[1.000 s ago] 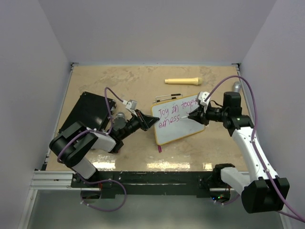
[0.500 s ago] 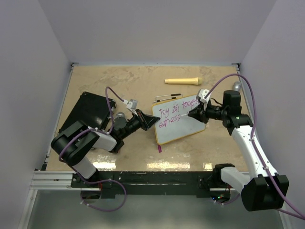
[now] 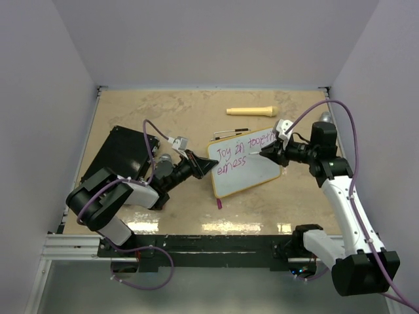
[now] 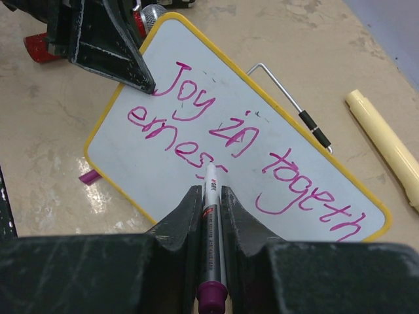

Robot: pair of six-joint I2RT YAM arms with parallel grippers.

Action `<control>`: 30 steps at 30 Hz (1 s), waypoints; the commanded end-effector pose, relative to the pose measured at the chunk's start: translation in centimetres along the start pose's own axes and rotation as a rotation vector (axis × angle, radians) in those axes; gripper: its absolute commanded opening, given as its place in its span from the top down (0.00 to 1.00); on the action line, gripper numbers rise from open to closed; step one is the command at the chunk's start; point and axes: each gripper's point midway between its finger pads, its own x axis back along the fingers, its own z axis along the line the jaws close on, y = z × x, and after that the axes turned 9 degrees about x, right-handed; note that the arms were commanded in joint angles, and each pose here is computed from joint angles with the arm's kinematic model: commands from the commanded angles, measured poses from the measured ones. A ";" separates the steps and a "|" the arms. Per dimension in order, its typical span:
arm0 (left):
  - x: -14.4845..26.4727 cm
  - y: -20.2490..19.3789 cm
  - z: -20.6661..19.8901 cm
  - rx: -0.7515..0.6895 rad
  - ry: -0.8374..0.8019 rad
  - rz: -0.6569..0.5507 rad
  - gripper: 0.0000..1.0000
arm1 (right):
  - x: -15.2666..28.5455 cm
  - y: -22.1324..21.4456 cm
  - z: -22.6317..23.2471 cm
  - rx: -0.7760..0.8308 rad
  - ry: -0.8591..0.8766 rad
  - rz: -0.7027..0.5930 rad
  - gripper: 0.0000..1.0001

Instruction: Write a sentence on the whiteboard

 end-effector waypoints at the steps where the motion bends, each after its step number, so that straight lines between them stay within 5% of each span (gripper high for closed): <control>1: 0.5 1.9 -0.7 -0.030 -0.007 -0.085 1.00 | -0.4 -0.9 -0.5 -0.034 -0.044 -0.006 1.00; 10: 0.8 0.5 -1.1 0.010 0.025 -0.063 1.00 | -0.8 -1.8 0.1 -0.011 0.010 0.010 1.00; 30: 0.3 4.2 -5.5 0.039 -0.096 -0.094 1.00 | 1.5 3.8 1.0 0.051 0.047 -0.075 1.00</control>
